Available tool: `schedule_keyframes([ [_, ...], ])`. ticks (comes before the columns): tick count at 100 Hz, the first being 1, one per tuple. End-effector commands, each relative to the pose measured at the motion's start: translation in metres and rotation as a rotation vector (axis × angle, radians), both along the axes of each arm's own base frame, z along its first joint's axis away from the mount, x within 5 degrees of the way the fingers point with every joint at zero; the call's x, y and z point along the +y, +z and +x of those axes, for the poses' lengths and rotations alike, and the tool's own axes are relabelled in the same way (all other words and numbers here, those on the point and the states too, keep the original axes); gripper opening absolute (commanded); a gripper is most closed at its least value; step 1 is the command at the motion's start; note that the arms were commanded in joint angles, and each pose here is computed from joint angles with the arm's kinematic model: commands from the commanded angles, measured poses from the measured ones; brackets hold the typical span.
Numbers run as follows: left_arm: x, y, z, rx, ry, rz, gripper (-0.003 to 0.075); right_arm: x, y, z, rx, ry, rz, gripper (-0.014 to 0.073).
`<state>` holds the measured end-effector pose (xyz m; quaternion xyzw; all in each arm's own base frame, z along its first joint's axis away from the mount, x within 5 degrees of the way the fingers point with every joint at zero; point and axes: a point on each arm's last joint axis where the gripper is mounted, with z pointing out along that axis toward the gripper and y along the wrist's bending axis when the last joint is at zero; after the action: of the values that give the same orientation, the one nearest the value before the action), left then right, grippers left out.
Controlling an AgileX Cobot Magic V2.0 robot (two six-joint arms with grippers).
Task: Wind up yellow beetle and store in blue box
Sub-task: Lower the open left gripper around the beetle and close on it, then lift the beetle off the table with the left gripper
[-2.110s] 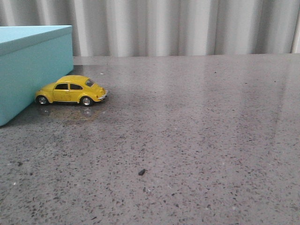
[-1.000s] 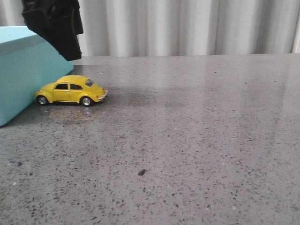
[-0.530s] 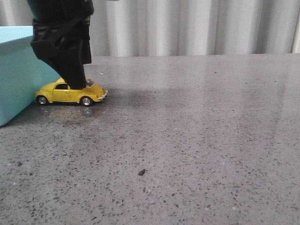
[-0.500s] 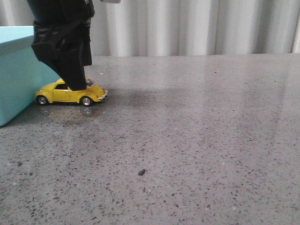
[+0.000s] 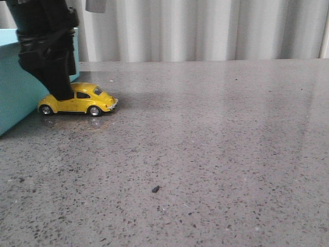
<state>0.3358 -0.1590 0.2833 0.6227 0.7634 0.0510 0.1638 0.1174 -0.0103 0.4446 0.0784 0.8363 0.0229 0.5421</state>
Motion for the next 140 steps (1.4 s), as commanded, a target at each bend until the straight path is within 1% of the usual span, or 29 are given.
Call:
schedule_keyframes([
  [1, -0.0002, 0.0261, -0.0039, -0.067, -0.015, -0.067, 0.0459, 0.0001, 0.0125, -0.001, -0.092, 0.0, -0.022, -0.0061],
  [11, -0.0034, 0.0263, -0.0051, -0.065, -0.06, -0.083, 0.0459, 0.0, 0.0124, -0.001, -0.092, -0.001, -0.023, -0.0061],
  [39, -0.0058, 0.0265, -0.0062, -0.063, -0.101, -0.091, 0.0459, -0.0002, 0.0124, -0.001, -0.091, -0.002, -0.026, -0.0061],
  [73, -0.007, 0.0247, -0.0066, -0.046, -0.098, -0.101, 0.0459, -0.0002, 0.0126, -0.001, -0.093, -0.002, -0.027, -0.0061],
  [96, -0.0088, 0.0166, -0.0048, -0.018, -0.096, -0.101, 0.0459, -0.0002, 0.0126, -0.001, -0.093, -0.002, -0.027, -0.0061],
  [119, -0.0092, 0.0166, -0.005, -0.016, -0.095, -0.106, 0.0459, -0.0002, 0.0126, -0.001, -0.093, -0.002, -0.027, -0.0061],
  [126, -0.0093, 0.0166, -0.005, -0.016, -0.095, -0.107, 0.0444, -0.0002, 0.0126, -0.001, -0.093, -0.002, -0.027, -0.0061],
  [140, -0.0095, 0.0166, -0.0053, -0.012, -0.094, -0.111, 0.0358, -0.0002, 0.0126, -0.001, -0.093, -0.002, -0.027, -0.0061],
])
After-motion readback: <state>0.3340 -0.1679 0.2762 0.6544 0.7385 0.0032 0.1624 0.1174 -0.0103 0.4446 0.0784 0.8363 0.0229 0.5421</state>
